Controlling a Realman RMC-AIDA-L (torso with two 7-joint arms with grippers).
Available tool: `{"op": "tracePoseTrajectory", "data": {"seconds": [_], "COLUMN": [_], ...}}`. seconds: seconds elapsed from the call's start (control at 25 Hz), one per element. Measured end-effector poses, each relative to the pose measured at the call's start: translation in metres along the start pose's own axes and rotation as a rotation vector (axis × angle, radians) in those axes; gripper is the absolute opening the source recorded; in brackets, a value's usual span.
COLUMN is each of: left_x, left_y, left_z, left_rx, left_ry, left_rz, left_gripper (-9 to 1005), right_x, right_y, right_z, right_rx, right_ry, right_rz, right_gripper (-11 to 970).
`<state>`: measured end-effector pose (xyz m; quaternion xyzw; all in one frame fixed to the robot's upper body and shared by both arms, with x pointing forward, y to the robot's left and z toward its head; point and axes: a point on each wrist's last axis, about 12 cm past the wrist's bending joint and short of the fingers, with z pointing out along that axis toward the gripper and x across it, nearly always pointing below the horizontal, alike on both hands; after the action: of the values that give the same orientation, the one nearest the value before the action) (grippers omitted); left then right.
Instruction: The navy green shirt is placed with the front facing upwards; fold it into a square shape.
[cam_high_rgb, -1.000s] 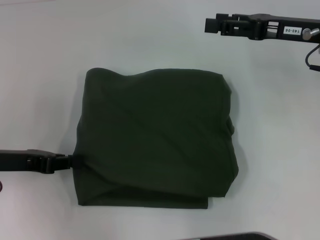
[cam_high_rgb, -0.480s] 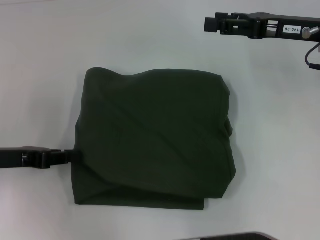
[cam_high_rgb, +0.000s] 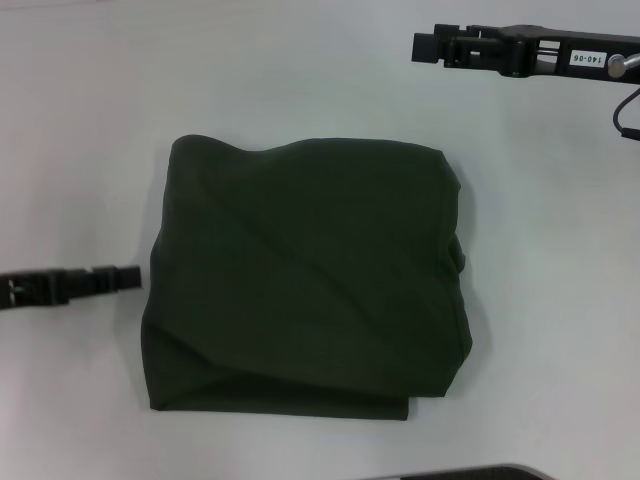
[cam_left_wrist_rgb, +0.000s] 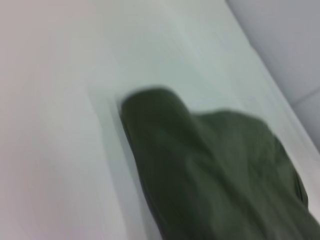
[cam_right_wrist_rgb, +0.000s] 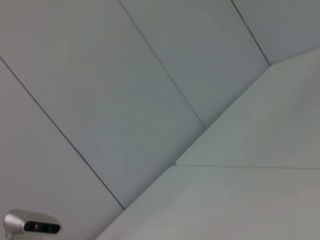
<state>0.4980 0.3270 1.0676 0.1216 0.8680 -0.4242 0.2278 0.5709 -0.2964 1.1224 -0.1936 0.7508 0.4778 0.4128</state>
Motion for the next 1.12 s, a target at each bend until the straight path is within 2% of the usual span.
{"op": "tracePoseTrajectory", "data": {"seconds": [0.12, 0.28, 0.48, 0.68, 0.84, 1.12], "left_x": [-0.006, -0.018, -0.03, -0.033, -0.031, -0.019], "left_y": [0.0, -0.007, -0.018, -0.027, -0.032, -0.038], "left_z": [-0.009, -0.015, -0.01, 0.001, 0.009, 0.006], "left_rx": [0.005, 0.066, 0.154, 0.221, 0.259, 0.322], "left_ry": [-0.09, -0.231, -0.333, -0.388, -0.373, -0.347], "left_rz": [0.016, 0.075, 0.141, 0.187, 0.196, 0.221], "left_gripper": [517, 682, 890, 890, 891, 876], "right_x": [0.0, 0.0, 0.001, 0.001, 0.007, 0.019], "right_y": [0.001, 0.001, 0.004, 0.013, 0.018, 0.024], "right_z": [0.0, -0.002, -0.002, 0.004, 0.012, 0.021], "right_rx": [-0.007, -0.012, -0.031, -0.109, -0.147, -0.183], "right_ry": [0.001, 0.003, 0.0, 0.009, 0.028, 0.047], "right_rz": [-0.008, -0.035, -0.081, -0.154, -0.178, -0.187], "right_gripper": [885, 885, 885, 900, 910, 925]}}
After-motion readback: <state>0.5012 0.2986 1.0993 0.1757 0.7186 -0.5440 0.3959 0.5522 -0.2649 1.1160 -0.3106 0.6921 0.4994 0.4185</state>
